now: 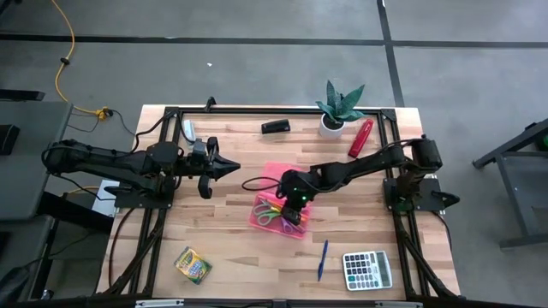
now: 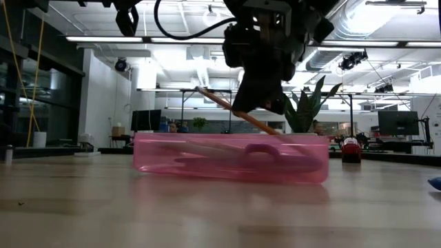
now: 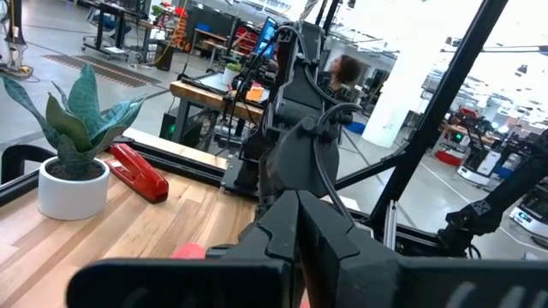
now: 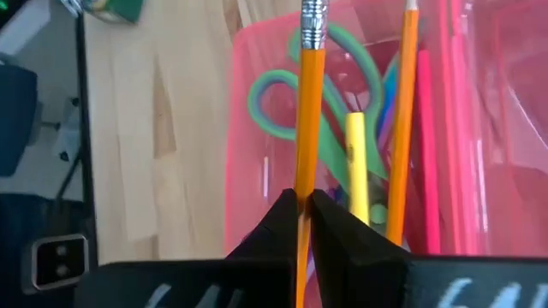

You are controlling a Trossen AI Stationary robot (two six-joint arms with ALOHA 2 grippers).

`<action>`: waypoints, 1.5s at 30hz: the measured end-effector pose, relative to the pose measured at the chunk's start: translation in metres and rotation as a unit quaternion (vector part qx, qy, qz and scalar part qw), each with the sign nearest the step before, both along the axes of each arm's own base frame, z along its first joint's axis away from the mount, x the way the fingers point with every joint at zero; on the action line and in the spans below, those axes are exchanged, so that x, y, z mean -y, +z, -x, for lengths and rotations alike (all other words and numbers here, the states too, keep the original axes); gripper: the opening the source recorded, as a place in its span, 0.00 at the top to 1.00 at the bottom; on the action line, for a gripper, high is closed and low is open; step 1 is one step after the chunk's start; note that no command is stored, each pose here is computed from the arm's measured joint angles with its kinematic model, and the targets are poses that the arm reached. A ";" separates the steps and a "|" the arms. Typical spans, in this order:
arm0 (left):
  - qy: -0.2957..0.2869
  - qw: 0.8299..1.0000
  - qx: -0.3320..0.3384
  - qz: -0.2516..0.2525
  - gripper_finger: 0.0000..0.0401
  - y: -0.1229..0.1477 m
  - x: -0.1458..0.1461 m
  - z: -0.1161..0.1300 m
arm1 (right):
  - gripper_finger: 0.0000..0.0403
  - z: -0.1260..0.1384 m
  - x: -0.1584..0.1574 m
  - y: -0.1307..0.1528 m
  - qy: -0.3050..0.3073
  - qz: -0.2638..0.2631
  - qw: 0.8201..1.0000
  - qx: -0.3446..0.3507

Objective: Pick & place school supplies into a supply box
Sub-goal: Put the bottom orange pencil into the pink supply box, then put the blue pen into the pink supply box

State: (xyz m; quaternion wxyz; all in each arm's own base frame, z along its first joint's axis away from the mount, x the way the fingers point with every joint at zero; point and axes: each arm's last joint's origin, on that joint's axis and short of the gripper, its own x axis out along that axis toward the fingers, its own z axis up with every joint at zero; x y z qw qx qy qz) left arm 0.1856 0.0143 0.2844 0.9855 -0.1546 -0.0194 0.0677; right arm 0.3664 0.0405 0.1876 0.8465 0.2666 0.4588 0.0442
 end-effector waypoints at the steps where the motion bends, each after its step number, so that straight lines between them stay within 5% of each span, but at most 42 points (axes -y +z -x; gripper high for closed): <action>1: 0.000 1.000 0.000 0.000 1.00 0.000 0.000 0.000 | 1.00 0.001 0.000 -0.001 0.001 0.001 1.000 -0.004; 14: 0.000 1.000 0.000 0.000 1.00 0.000 0.000 0.000 | 0.97 0.001 0.000 -0.001 0.005 -0.001 1.000 -0.007; 27: 0.001 1.000 0.000 0.000 1.00 0.000 0.000 0.000 | 0.56 0.010 0.001 0.017 0.057 0.036 0.997 0.022; 34: 0.002 1.000 0.000 0.000 1.00 0.000 0.000 0.000 | 0.54 0.054 0.011 0.046 0.042 0.132 0.990 0.033; 40: 0.004 1.000 -0.001 0.000 1.00 0.000 0.000 0.000 | 0.54 0.108 0.015 0.033 -0.041 0.067 0.990 0.116; 45: 0.009 1.000 -0.002 0.000 1.00 0.000 0.000 0.000 | 0.54 0.129 0.020 0.040 -0.108 0.045 0.957 0.265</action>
